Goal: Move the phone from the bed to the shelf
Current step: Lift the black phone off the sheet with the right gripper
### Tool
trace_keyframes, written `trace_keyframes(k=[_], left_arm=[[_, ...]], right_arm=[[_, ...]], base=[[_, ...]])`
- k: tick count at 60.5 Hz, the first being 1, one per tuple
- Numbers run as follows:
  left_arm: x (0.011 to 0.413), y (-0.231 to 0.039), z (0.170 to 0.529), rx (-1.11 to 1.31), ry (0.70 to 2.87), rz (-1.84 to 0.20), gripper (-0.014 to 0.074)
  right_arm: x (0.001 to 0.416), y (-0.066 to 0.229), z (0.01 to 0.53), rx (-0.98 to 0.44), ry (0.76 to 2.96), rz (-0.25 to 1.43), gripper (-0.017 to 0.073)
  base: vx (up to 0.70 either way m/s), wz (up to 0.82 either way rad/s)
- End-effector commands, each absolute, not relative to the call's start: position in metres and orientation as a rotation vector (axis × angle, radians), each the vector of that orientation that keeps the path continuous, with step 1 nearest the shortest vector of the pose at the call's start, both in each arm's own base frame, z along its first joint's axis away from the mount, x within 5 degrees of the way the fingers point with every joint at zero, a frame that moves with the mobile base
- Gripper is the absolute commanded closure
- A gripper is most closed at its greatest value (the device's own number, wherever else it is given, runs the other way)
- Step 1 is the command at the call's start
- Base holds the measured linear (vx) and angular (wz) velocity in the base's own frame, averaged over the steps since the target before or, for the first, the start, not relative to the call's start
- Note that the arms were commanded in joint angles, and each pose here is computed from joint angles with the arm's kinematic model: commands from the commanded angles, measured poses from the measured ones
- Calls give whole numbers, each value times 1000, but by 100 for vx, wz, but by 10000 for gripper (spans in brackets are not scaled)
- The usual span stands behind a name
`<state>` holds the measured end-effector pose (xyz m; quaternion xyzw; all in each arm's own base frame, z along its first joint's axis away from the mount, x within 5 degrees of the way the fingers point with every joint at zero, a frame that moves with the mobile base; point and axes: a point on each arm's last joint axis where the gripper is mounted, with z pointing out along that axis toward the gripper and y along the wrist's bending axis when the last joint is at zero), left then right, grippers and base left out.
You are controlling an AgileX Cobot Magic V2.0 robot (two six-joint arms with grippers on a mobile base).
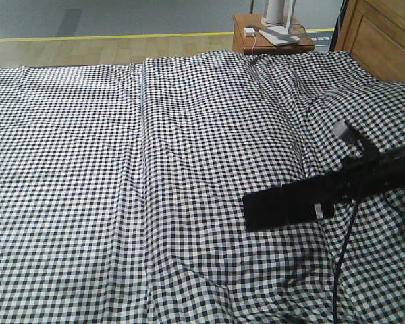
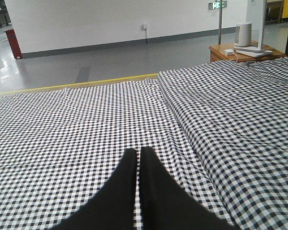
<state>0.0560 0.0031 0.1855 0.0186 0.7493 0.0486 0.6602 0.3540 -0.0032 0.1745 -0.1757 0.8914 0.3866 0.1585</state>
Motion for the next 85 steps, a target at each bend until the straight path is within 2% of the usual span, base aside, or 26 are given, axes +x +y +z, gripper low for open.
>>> trace_keyframes(k=[1, 20, 48, 61, 85], left_arm=[[55, 3, 201, 36, 1588, 104, 593], [55, 3, 201, 36, 1588, 104, 593], [55, 3, 201, 36, 1588, 104, 593], [55, 3, 201, 36, 1588, 104, 593], [55, 3, 201, 36, 1588, 104, 593]], right_arm=[[338, 16, 234, -617, 2400, 1193, 561], [294, 78, 312, -915, 2181, 1123, 561], [224, 143, 368, -1155, 1989, 1221, 560], [206, 159, 373, -1233, 1959, 1265, 560], [206, 160, 373, -1231, 1962, 1267, 560]], base=[[0, 0], [0, 0], [0, 0], [0, 0], [0, 0]])
